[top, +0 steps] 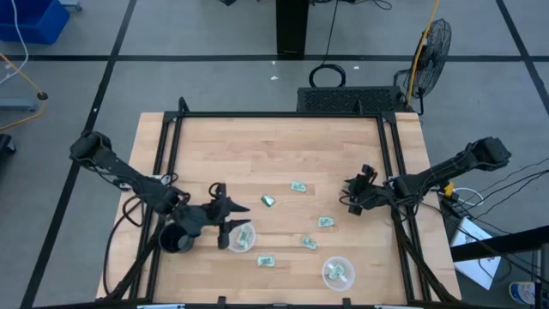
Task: Pick and place items into bin
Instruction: Put the stevia packet into the bottom transparent bin
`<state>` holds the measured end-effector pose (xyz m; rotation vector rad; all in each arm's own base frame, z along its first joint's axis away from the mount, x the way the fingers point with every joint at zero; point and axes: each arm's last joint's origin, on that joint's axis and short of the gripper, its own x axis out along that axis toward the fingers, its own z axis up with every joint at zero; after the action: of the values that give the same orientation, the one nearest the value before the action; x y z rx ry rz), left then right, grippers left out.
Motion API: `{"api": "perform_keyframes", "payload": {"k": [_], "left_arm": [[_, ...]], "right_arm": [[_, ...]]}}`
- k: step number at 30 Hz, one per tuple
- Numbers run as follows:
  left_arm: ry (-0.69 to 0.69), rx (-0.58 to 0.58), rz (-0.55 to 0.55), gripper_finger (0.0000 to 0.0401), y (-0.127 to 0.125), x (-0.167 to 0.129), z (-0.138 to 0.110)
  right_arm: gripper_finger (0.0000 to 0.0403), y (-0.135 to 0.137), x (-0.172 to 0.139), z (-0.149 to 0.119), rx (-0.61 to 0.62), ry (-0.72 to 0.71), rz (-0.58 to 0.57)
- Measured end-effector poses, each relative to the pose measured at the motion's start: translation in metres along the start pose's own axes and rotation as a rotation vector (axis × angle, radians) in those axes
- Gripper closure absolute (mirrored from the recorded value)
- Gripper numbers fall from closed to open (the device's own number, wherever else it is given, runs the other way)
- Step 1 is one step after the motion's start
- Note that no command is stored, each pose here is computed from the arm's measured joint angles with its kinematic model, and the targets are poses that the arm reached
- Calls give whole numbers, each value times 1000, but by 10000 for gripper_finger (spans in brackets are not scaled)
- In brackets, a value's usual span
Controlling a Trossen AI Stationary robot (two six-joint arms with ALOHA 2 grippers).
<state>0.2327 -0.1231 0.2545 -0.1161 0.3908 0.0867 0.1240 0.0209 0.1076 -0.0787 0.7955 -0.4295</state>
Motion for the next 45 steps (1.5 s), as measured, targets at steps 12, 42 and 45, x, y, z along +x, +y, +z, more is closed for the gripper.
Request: {"api": "perform_keyframes", "payload": {"k": [12, 42, 45], "left_arm": [[10, -1, 10, 251, 4, 2, 0], [9, -5, 8, 251, 4, 2, 0], [10, -5, 7, 251, 4, 2, 0]], "right_arm": [[243, -4, 2, -1, 31, 19, -23], [397, -7, 3, -11, 116, 75, -53], [399, -5, 3, -7, 144, 36, -32]]}}
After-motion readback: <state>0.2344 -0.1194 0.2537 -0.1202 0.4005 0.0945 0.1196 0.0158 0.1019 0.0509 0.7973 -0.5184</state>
